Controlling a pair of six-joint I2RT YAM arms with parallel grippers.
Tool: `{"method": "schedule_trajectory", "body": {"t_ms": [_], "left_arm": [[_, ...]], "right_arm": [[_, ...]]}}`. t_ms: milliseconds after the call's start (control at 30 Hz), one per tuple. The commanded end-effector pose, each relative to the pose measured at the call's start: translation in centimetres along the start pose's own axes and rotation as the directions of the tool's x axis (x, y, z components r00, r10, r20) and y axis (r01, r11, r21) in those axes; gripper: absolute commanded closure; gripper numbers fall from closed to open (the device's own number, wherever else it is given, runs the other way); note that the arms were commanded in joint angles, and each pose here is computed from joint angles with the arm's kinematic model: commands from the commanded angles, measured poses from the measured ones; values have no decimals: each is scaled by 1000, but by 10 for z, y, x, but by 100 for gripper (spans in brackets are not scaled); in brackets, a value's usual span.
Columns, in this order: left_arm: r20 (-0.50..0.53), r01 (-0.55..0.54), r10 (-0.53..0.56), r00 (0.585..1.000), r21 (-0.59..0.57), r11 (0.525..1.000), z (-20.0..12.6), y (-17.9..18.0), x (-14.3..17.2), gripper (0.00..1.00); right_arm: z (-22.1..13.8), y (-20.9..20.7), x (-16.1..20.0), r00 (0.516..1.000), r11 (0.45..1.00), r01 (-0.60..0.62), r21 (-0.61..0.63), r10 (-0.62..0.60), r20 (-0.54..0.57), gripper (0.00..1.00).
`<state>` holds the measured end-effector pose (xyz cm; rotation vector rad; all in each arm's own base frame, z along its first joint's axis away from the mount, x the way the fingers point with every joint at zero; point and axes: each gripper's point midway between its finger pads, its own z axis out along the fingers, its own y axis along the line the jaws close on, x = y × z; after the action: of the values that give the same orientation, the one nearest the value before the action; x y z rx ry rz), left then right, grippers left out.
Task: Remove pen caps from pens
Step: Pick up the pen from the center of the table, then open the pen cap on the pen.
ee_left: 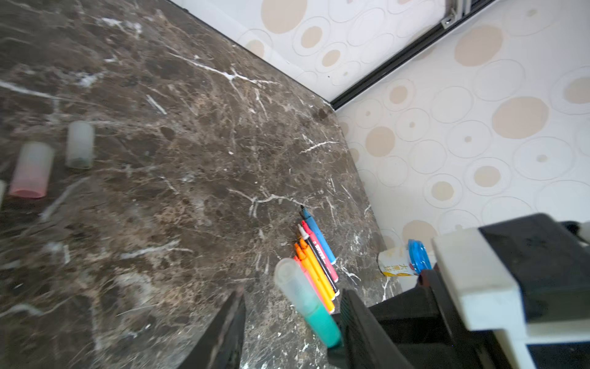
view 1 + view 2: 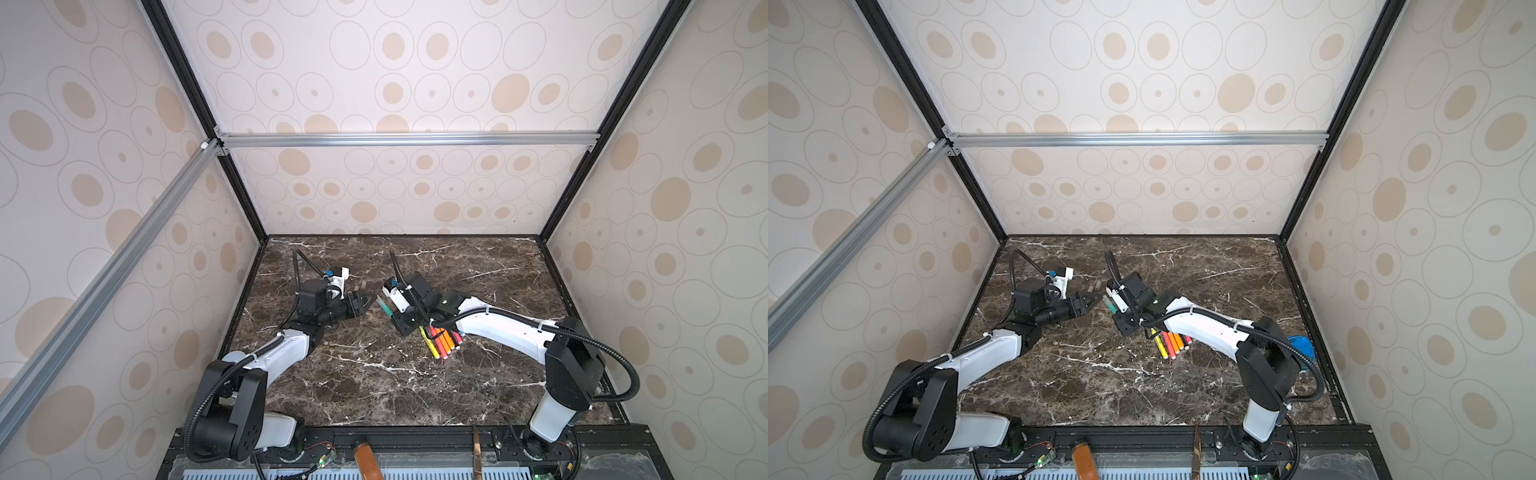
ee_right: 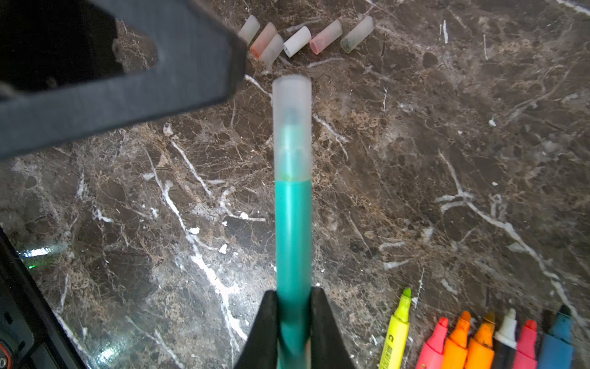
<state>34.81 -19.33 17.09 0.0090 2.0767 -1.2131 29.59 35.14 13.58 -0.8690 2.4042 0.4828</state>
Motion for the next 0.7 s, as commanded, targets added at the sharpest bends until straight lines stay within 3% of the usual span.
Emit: {"method": "schedule_trajectory", "body": {"t_ms": [0,333,533,667], "left_arm": [[39,-2,-2,999,112,994,7,-28,-12,50],[18,15,-17,1000,106,994,20,-29,-7,51],[34,9,-12,999,104,995,19,-32,-13,62],[40,6,-10,999,99,995,19,-32,-15,64]], "right_arm": [[-11,5,-14,998,999,-19,-32,21,60,100],[-23,7,-26,991,999,-23,-41,28,129,100],[-22,9,-24,992,998,-25,-51,31,125,100],[-21,9,-21,992,998,-32,-58,39,123,100]]}}
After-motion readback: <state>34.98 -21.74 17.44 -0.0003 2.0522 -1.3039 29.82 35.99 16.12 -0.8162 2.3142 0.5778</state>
